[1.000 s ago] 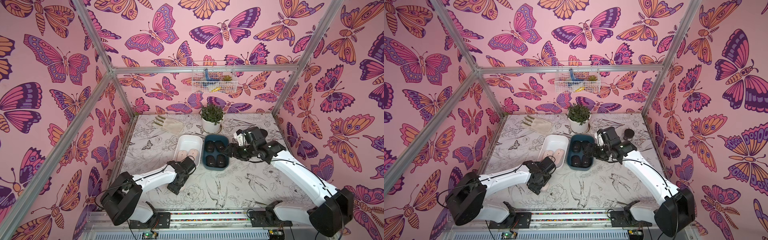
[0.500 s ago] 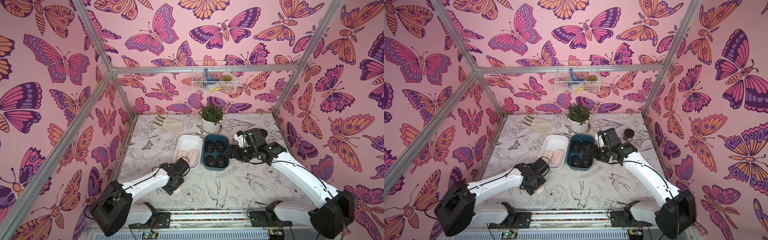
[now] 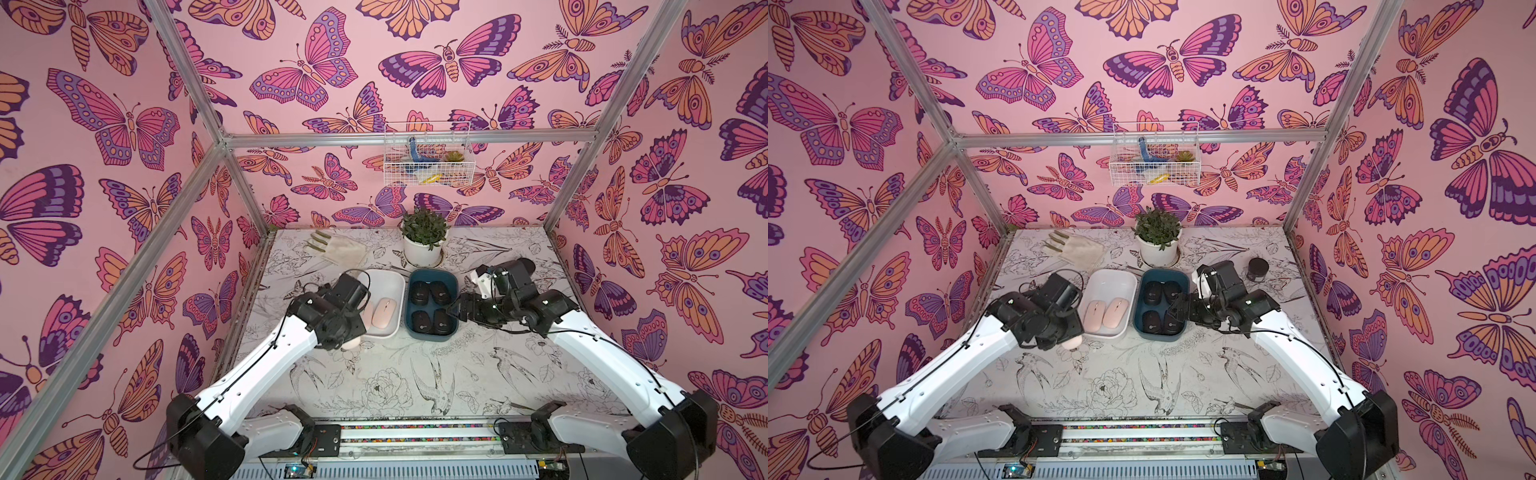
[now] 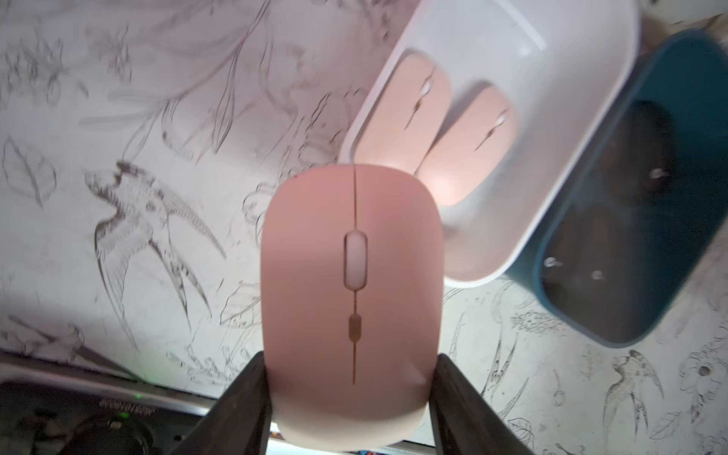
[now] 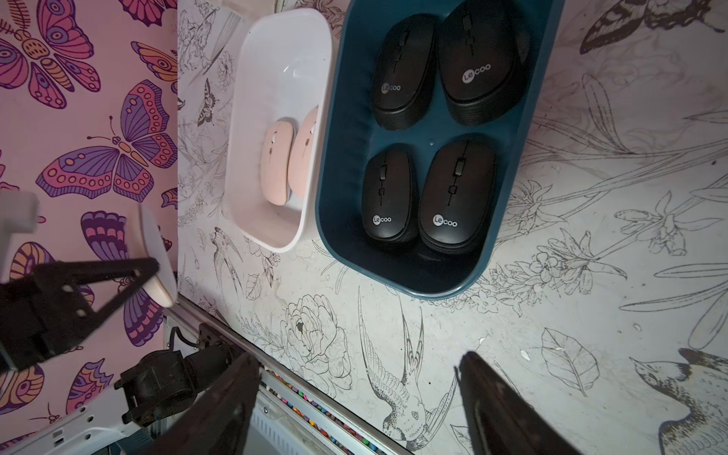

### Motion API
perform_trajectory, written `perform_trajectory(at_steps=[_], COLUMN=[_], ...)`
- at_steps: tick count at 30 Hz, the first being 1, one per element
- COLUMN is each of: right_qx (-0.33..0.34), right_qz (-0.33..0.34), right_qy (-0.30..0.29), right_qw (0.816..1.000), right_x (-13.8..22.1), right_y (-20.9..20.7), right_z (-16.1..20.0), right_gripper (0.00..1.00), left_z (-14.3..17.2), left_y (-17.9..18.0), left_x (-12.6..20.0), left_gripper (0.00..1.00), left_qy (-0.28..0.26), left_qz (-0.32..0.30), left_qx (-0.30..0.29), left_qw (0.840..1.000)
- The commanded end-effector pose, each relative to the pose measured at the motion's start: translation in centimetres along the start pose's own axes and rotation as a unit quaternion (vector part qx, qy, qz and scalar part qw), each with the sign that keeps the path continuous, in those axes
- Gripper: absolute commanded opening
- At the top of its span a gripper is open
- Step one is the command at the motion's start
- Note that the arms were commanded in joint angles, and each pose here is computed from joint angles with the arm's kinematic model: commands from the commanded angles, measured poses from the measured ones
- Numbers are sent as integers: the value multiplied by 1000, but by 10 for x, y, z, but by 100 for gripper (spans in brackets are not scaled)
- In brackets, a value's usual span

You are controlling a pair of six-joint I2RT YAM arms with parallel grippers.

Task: Place the mice by color into the storage box
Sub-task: Place the mouse in the storage box.

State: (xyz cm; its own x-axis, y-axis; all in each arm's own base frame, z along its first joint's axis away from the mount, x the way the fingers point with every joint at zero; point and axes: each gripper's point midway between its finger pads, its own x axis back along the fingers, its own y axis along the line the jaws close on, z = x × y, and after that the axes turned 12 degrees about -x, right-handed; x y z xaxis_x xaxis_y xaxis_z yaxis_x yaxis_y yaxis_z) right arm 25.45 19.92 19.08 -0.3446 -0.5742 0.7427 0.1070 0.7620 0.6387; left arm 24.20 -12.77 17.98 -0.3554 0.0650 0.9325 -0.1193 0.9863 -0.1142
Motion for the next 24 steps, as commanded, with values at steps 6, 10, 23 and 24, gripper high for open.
perform_trajectory(at_steps=[6,10,23,24], right_qx=[18,26,32,32], right_qz=[4,18,37,37], right_qy=[15,20,26,26], right_qw=[1000,999,998,998], right_x=[-7,-8,-10,-10], right_y=[-7,-12,-24,-24], right_z=[10,12,16,17], right_gripper=[85,87,89,89], left_z=[-72,-96,-134,-134], left_y=[-51,-63,-84,-84], left_x=[-47,-81,-166,-169], left_gripper=[57,57,56,56], left_qy=[20,26,51,52], left_qz=[1,5,-4,-6], left_qx=[-248,-262,-308,-309], left_qw=[969,965,950,950])
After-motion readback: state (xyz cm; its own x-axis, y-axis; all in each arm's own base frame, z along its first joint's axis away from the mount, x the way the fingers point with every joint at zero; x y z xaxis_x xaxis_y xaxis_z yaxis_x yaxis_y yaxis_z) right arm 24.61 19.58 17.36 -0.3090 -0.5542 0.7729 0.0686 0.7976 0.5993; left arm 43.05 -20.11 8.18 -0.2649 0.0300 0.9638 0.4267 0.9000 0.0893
